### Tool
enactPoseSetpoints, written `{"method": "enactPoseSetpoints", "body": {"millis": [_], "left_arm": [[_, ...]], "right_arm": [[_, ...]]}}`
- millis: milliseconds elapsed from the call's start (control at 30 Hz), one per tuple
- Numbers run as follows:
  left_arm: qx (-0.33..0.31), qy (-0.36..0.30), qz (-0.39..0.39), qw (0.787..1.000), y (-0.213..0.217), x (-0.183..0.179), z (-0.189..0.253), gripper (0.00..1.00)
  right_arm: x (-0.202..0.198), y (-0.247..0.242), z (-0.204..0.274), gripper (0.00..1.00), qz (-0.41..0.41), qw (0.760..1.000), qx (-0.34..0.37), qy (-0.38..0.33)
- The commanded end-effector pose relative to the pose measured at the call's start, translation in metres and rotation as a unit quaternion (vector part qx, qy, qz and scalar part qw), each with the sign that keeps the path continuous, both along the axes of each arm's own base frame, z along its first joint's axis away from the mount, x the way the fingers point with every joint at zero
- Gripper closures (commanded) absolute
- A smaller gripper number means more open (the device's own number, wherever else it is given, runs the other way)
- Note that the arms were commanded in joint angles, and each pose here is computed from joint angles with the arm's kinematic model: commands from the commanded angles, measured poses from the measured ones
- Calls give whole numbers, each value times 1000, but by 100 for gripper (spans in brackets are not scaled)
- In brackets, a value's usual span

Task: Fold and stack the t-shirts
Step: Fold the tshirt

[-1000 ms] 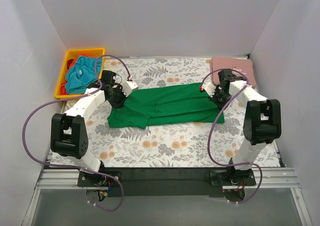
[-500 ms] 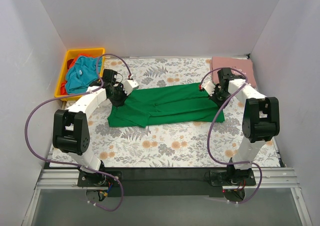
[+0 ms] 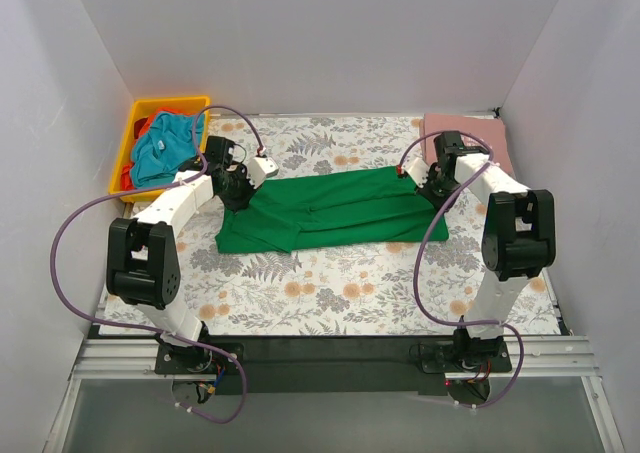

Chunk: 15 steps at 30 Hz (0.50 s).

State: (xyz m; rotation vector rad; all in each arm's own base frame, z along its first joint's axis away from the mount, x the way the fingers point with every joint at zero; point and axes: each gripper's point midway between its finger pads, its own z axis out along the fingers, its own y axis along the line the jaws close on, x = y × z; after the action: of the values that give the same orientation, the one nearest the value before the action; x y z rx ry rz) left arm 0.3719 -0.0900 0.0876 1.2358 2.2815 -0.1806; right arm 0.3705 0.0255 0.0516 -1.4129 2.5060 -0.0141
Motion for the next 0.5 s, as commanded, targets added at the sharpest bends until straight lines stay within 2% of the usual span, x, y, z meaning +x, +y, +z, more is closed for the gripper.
{"method": "enactPoseSetpoints", "body": {"millis": [0,467], "left_arm": [[-2,-32,0,999,2,13,18,100],[-1,-29,3,1000,5,20,9,100]], "right_arm": [[16,-3,12,99,7,1000,-7,-22],[24,-3,7,99,8,1000,-9,-19]]}}
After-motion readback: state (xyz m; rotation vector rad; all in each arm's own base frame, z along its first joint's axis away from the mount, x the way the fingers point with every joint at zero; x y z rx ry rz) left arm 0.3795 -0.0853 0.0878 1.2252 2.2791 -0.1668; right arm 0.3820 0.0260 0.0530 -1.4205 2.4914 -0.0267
